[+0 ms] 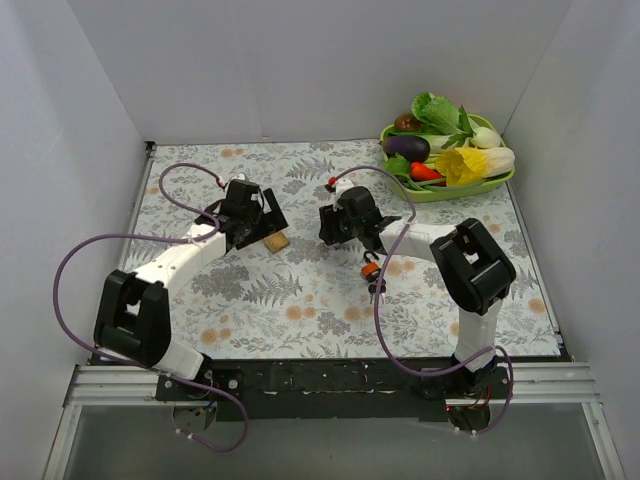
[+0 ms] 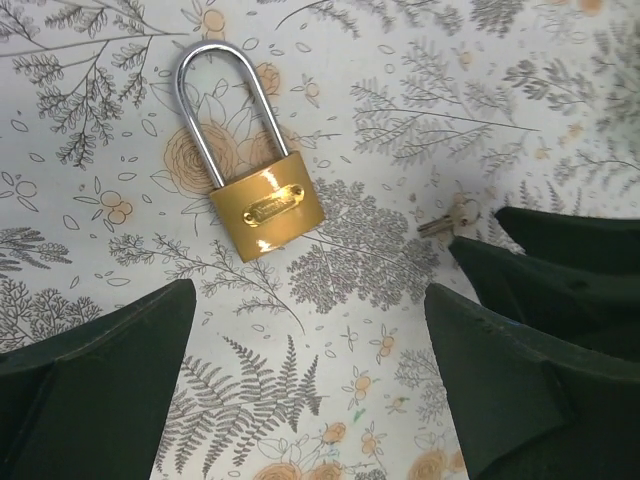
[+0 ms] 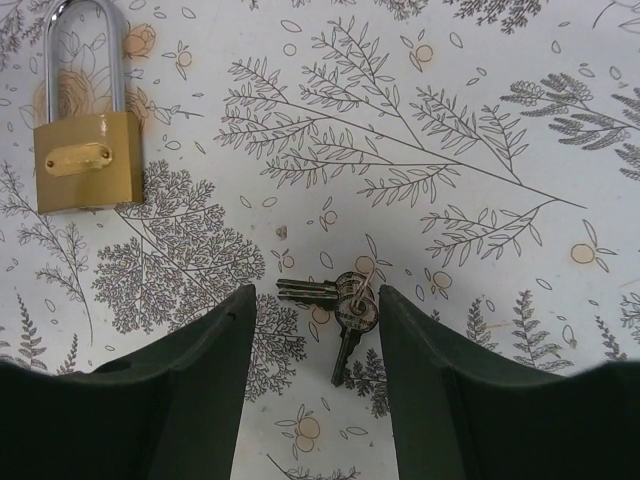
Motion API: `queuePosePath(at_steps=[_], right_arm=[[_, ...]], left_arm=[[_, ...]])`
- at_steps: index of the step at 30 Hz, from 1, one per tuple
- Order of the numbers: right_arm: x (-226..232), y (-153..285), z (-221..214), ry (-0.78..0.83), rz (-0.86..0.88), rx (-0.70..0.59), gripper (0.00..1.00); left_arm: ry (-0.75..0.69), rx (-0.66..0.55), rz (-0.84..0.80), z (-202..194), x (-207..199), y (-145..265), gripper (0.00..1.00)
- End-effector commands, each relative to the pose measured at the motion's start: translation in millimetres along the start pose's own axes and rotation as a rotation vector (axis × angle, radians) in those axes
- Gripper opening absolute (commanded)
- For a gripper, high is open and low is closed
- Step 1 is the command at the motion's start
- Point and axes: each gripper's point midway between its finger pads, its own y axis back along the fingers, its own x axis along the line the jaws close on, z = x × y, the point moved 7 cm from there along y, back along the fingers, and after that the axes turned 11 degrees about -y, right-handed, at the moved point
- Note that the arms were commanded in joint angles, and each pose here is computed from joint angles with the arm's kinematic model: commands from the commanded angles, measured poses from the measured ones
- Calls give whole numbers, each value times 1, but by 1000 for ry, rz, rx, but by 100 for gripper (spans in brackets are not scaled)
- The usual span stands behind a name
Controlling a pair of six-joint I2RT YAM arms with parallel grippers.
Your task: Unlock with the key
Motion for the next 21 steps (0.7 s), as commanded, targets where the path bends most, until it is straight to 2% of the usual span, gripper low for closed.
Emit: queuePosePath(at_steps=[1, 10, 13, 16, 17, 18, 19, 21], right_arm=[[4, -7, 9, 7, 14, -1, 58], [-9, -22, 1, 0, -73, 26, 52], [-12, -26, -1, 3, -92, 30, 47], [-15, -30, 1, 8, -116, 31, 35], [-17, -32, -1, 12, -126, 41, 17], [-17, -33, -1, 14, -134, 41, 7], [-17, -33, 0, 14, -135, 41, 1], [-15, -30, 3, 12, -125, 40, 1]], left_arm=[[-89, -107, -75, 10, -2, 31, 98], [-161, -164, -134, 12, -1, 55, 98], [-191, -183, -154, 11, -1, 59, 98], [-208, -204, -184, 9, -1, 64, 98], [-209, -217, -200, 10, -2, 68, 98], [-211, -212, -204, 7, -1, 67, 98], [-211, -215, -205, 6, -1, 68, 98], [-215, -215, -259, 3, -5, 72, 98]])
